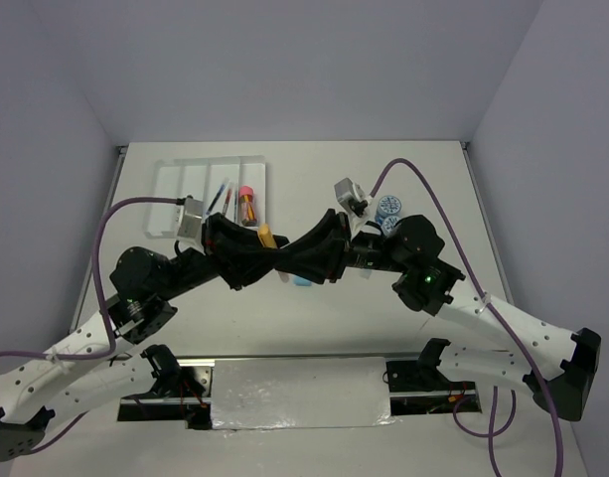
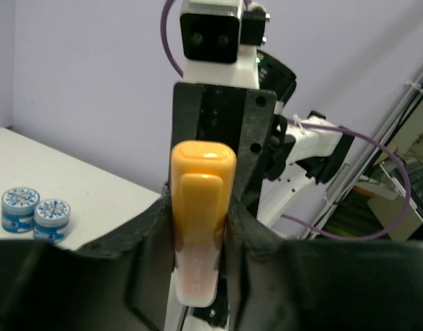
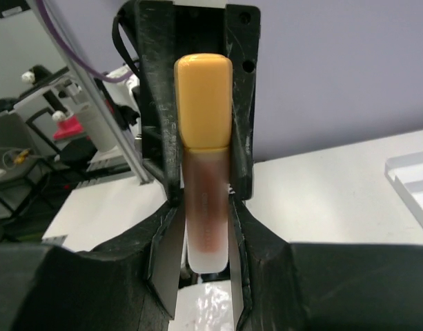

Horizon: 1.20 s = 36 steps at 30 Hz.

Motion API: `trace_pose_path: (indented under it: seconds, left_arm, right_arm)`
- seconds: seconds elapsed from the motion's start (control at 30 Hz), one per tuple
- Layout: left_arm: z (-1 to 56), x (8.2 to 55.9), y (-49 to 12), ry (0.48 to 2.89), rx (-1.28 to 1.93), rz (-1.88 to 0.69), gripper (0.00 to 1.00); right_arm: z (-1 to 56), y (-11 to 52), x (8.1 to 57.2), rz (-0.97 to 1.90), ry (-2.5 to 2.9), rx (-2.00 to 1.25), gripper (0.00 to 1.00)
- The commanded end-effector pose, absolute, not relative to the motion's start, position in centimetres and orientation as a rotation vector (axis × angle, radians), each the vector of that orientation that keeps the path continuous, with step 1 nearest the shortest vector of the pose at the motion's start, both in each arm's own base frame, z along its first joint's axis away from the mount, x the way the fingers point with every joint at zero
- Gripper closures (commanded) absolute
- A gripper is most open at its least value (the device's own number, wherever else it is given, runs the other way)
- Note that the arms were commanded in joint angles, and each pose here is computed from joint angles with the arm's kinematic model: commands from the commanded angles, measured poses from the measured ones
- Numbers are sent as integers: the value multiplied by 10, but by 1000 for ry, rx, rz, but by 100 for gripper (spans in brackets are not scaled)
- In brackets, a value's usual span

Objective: Sort the stationery into containers
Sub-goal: Close the pen cap on the pen.

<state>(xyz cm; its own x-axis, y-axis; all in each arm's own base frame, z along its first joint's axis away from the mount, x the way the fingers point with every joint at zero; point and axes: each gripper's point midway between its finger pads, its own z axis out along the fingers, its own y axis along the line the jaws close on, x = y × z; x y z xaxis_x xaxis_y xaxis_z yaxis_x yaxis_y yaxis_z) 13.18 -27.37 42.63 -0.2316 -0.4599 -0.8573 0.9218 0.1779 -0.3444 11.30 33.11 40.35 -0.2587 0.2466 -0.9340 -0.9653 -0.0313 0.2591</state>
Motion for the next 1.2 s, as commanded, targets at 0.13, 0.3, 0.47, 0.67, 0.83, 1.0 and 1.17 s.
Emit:
trace_pose_path:
  seconds: [0.13, 0.3, 0.47, 0.67, 0.83, 1.0, 1.17]
  left_arm:
    - [446, 129, -266, 1119, 514, -1395, 99]
    - [457, 121, -261, 1066, 534, -1402, 100]
    - [466, 99, -266, 974, 652, -1465, 100]
    - [469, 78, -273, 912, 796, -1526, 100]
    - [463, 83, -278, 960, 800, -1514, 100]
    - [455, 99, -280, 1018, 741, -1470, 100]
    - [454, 124, -280, 1107, 626, -1394, 100]
  right_arm:
    - [422, 327, 104, 1496, 1080, -924, 100]
    - [412, 328, 99, 1501, 1072, -967, 100]
    - [396, 333, 93, 1529, 1076, -1046, 48]
    - [387, 342, 95, 1557, 1103, -1071, 38]
    - [399, 341, 95, 1549, 1077, -1064, 41]
    - [406, 339, 97, 1532, 1071, -1045, 60]
    - [400, 339, 108, 1484, 1116, -988, 86]
